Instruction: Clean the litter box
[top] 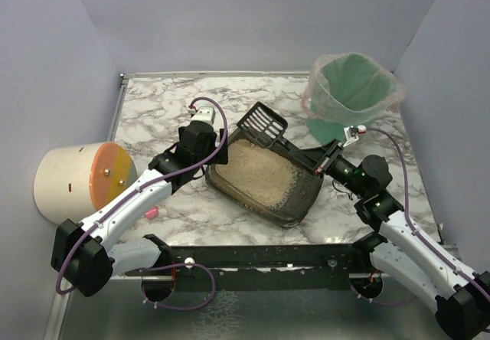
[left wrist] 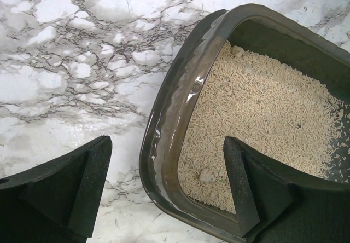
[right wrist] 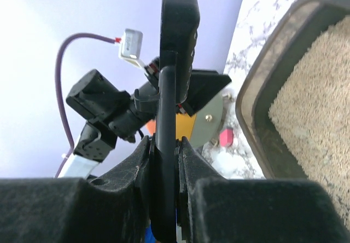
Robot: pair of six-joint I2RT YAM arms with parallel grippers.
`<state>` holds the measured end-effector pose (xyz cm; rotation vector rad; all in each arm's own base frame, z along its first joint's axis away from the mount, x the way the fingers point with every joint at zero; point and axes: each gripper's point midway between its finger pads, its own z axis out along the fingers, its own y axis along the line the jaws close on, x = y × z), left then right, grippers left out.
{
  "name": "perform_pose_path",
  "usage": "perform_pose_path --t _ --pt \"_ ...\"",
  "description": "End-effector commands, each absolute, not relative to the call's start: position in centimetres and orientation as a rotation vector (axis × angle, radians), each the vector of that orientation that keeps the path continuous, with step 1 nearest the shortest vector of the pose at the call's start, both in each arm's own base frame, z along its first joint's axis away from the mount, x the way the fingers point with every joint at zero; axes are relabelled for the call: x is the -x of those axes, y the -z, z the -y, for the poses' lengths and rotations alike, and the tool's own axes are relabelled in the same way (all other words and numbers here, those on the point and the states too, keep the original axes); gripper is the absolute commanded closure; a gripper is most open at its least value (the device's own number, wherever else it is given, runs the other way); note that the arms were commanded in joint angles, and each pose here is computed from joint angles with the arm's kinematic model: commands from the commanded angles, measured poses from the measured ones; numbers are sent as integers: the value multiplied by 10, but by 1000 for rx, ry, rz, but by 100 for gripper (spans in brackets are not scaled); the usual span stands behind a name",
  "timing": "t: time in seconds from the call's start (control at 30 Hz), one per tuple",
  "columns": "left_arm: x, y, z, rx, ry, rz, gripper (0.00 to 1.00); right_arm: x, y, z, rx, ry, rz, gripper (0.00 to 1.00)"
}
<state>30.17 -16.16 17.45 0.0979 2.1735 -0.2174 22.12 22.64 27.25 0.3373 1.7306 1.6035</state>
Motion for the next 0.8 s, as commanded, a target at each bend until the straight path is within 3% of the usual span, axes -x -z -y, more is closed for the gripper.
perform_pose_path --t 0.0,0.37,0.77 --pt "-299 -182 164 -101 242 -2149 10 -239 -307 -209 -388 -1481 -1623 99" --pt "-298 -183 167 -116 267 -2153 10 -282 -374 -145 -586 -1031 -1499 100" --pt "-292 -194 170 -127 312 -2128 9 -298 -397 -51 -602 -313 -1469 100"
